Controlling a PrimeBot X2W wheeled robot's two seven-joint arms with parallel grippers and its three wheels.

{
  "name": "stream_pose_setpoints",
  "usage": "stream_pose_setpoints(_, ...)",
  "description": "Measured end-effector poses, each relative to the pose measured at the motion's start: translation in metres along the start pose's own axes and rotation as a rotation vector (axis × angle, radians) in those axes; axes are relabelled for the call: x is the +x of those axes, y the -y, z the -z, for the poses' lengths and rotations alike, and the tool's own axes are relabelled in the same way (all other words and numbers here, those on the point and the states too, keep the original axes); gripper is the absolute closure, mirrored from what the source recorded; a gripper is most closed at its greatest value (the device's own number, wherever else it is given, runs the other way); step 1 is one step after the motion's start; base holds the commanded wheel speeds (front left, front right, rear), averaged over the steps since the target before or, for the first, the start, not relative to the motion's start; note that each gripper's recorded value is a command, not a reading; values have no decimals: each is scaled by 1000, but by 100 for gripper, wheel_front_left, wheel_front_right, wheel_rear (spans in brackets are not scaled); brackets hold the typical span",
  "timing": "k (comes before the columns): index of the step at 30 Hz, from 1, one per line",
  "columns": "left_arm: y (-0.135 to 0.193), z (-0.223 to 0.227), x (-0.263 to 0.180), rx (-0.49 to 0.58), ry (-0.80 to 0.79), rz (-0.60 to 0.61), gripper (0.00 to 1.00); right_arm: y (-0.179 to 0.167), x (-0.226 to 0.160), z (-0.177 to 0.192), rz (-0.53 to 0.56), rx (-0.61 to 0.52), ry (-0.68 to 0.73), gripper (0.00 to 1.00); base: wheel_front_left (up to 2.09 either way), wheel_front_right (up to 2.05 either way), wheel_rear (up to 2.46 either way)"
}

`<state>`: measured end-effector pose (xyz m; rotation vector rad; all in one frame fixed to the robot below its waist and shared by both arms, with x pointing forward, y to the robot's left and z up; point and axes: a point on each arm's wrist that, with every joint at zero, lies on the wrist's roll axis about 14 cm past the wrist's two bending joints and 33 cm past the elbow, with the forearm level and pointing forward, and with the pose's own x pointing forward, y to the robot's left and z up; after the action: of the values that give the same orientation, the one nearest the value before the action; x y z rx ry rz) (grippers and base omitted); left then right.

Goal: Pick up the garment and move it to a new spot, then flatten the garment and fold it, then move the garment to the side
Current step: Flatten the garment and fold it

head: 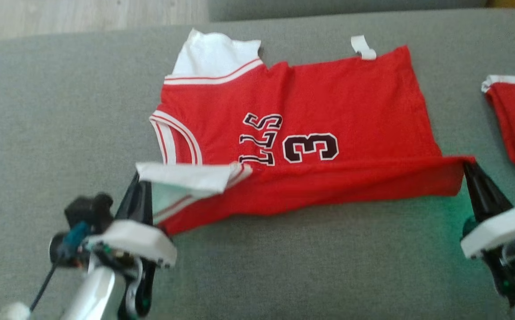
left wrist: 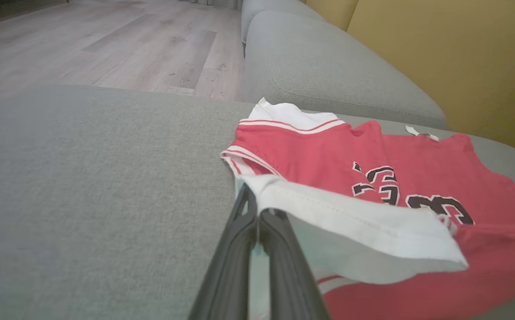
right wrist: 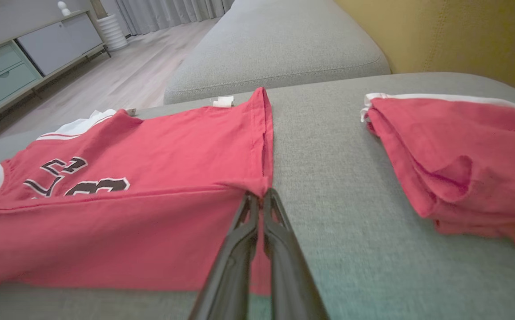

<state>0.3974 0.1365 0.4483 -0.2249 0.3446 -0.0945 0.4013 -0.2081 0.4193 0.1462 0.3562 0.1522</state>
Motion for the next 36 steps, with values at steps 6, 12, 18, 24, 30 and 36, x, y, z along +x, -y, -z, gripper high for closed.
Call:
stream_pose_setpoints(6,1,5,39,11,-28,10,100,-6,29,8,-30,-37,-23,100,0,0,0)
stream_pose_setpoints(12,-6,19,55,35,-64,-10,0,-9,48,11,-45,-52,-12,24,0,0,0)
stream_pose_setpoints(18,-9,0,53,95,37,-37,0,-6,48,1,-30,-55,52,0,0,0,0)
stream_pose_setpoints(24,-11,15,20,78,36,-90,0,-10,40,-1,-13,-12,80,0,0,0,0)
stream_pose_setpoints(30,-23,75,-17,56,-119,-155,0,-14,28,10,-4,19,64,0,0,0,0)
stream_pose_setpoints(36,-31,96,-23,57,-194,-174,0,-11,23,11,8,27,66,0,0,0,0)
